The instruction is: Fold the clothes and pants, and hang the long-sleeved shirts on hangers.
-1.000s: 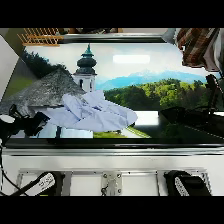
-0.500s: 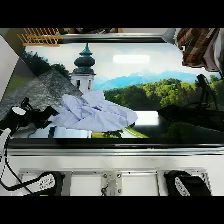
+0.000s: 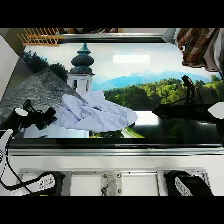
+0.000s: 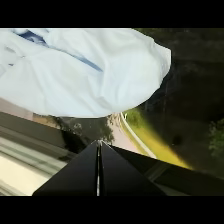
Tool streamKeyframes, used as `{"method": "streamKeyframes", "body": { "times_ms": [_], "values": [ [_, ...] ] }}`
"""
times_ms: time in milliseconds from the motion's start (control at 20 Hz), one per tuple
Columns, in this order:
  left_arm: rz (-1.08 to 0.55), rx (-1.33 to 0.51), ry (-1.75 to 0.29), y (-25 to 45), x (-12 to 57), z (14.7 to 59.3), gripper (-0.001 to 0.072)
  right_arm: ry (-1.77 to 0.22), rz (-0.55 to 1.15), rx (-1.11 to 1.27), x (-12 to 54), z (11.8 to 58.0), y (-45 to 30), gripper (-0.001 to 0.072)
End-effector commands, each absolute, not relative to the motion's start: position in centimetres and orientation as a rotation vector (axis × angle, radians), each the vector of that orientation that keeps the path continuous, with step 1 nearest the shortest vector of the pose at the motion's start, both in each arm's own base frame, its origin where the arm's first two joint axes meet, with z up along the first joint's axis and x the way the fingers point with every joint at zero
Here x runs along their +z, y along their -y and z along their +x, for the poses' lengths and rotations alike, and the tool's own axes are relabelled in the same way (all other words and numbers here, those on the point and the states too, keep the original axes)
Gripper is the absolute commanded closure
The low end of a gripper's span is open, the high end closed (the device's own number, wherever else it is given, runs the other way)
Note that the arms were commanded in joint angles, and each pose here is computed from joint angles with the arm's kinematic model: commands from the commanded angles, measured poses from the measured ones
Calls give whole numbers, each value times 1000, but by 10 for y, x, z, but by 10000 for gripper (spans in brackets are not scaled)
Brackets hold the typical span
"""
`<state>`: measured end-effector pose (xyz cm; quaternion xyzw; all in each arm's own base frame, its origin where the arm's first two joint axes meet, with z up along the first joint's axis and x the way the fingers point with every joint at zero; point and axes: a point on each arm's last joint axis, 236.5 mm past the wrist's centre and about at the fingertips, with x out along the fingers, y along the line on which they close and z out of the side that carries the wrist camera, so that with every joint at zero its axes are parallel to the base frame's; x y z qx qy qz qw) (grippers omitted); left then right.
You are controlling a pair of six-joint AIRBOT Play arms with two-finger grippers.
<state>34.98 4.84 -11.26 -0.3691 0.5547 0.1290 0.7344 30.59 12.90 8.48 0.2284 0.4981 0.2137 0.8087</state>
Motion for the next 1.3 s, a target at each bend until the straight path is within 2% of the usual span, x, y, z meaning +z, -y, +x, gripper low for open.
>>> {"method": "streamKeyframes", "body": {
  "times_ms": [0,50,100,150,200,250,300,350,400,450,750,1050,1250],
  "values": [
    [-804,275,-1190,-51,-103,359,699,-1020,392,507,75,322,-140,690],
    [-787,261,-1163,-53,-92,366,700,-1010,338,540,67,327,-147,688],
    [-773,252,-1132,-56,-81,372,699,-1016,298,567,58,330,-154,599],
    [-755,243,-1103,-58,-69,377,699,-1037,270,587,44,333,-160,307],
    [-733,225,-1088,-59,-58,379,699,-1058,269,583,31,338,-162,73],
    [-701,204,-1077,-61,-50,379,698,-1074,277,565,20,344,-160,53],
    [-692,202,-1068,-67,-44,376,519,-1080,281,550,11,350,-159,63],
    [-703,214,-1066,-73,-41,372,131,-1083,265,551,3,354,-159,62],
    [-724,230,-1071,-80,-41,367,0,-1096,229,575,-7,353,-161,62],
    [-748,246,-1093,-87,-45,359,33,-1115,185,607,-19,351,-165,62],
    [-868,288,-1251,-91,-87,333,33,-1248,220,630,-74,354,-187,62],
    [-964,327,-1275,-84,-112,340,33,-1218,212,655,-64,364,-200,62],
    [-923,276,-1310,-55,-127,351,33,-1218,212,655,-64,363,-200,63]
  ]
}}
